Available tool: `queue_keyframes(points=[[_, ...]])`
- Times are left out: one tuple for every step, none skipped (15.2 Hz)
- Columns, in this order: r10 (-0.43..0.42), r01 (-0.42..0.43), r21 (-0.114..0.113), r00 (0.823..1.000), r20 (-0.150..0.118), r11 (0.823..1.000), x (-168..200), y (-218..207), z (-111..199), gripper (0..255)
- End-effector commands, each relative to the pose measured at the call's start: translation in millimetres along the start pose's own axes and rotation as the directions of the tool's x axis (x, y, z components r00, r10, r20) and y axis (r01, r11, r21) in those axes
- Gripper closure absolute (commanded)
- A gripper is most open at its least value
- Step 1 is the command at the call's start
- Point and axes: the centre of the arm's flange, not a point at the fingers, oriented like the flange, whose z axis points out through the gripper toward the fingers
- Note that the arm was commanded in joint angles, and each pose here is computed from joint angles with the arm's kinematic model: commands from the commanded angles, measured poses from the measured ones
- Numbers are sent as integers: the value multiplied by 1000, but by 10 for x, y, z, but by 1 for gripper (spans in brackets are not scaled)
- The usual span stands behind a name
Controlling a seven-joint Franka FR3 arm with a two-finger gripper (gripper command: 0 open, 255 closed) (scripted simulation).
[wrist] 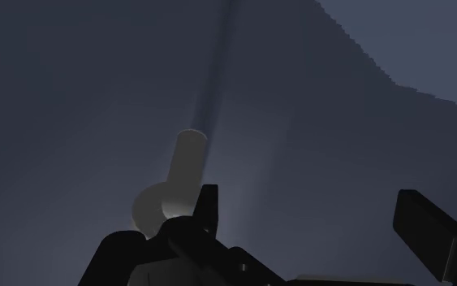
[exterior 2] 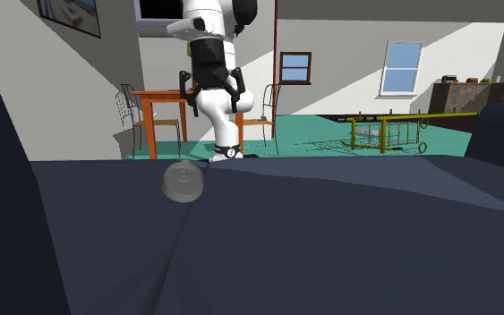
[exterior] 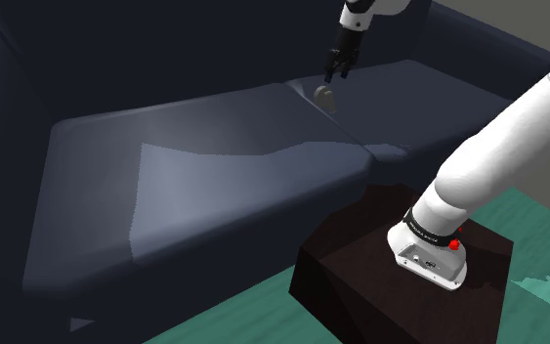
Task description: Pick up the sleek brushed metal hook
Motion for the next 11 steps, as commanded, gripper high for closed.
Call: queue_keyframes(points=[[17,-17,10,1000,0,1000,121,223,168,0],[26,-26,16,1000,0,1000,187,318,243,0],[34,-34,21,999,0,999,253,413,318,0],[42,-42,27,999,1,999,318,508,394,0],[51,-51,32,999,1,998,382,603,471,0],[59,-59,38,998,1,998,445,698,548,0],[68,-68,43,998,2,997,508,793,625,0],[76,-76,49,997,2,996,569,888,703,0],[80,-80,51,997,2,996,594,927,735,0],[80,-80,51,997,2,996,591,931,788,0],[80,-80,51,997,2,996,587,936,840,0]])
